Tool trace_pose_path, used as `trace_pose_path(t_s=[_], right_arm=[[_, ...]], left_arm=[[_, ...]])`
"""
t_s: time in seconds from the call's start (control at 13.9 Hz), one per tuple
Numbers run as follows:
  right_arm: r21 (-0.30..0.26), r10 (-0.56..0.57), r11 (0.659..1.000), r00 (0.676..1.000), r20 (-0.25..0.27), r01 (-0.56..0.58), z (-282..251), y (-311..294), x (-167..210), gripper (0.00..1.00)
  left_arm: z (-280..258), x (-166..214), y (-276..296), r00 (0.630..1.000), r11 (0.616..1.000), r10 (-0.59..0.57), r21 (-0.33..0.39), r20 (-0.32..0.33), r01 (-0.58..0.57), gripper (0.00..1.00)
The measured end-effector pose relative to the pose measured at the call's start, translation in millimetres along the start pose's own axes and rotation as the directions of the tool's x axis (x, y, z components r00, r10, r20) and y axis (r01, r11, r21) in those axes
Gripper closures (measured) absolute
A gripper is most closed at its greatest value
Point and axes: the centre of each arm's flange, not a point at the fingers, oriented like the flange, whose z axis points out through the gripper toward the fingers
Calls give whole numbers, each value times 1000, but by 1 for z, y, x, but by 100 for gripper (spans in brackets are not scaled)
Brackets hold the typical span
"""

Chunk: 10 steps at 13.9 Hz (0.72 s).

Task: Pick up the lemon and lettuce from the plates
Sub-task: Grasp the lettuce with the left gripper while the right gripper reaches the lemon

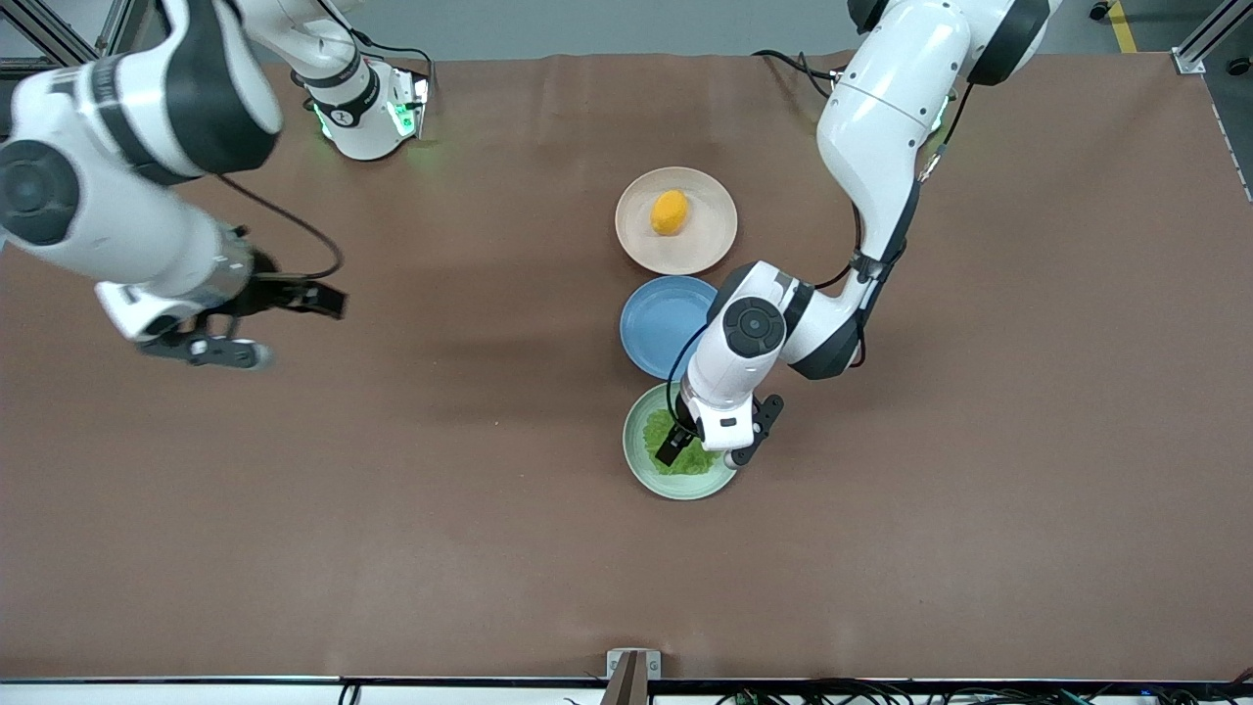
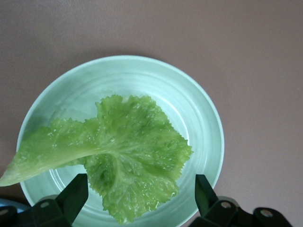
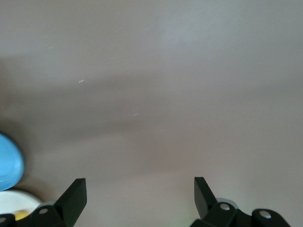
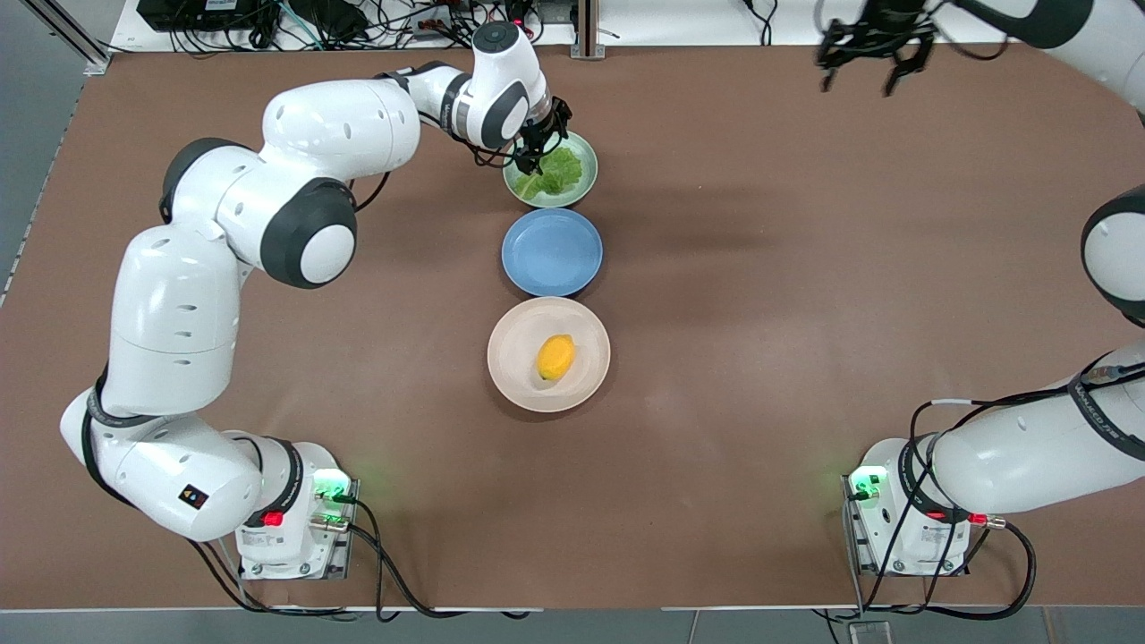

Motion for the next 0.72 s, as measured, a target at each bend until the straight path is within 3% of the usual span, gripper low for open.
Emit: trace_pose_path(t_s=[0.29,0.5,0.65,0.72], right_arm=[[10,82,997,997,-12,-82,35,-80,-39,0],[28,163,986,985,-57,-162,65,-165,-99,0],[37,183,983,980,-72,-181,84,-210,-145,0],[44,197,980,977,-79,-194,94,-226,-164,0]], left_arm=[[14,-13,-5,1000,1000,21,19,1,-21,0],[22,-13,-8,1000,999,22,29,-2,-22,3],[26,-12,-10,1000,999,23,35,-4,-23,7],[27,-11,-10,1000,999,24,37,-5,-24,15]])
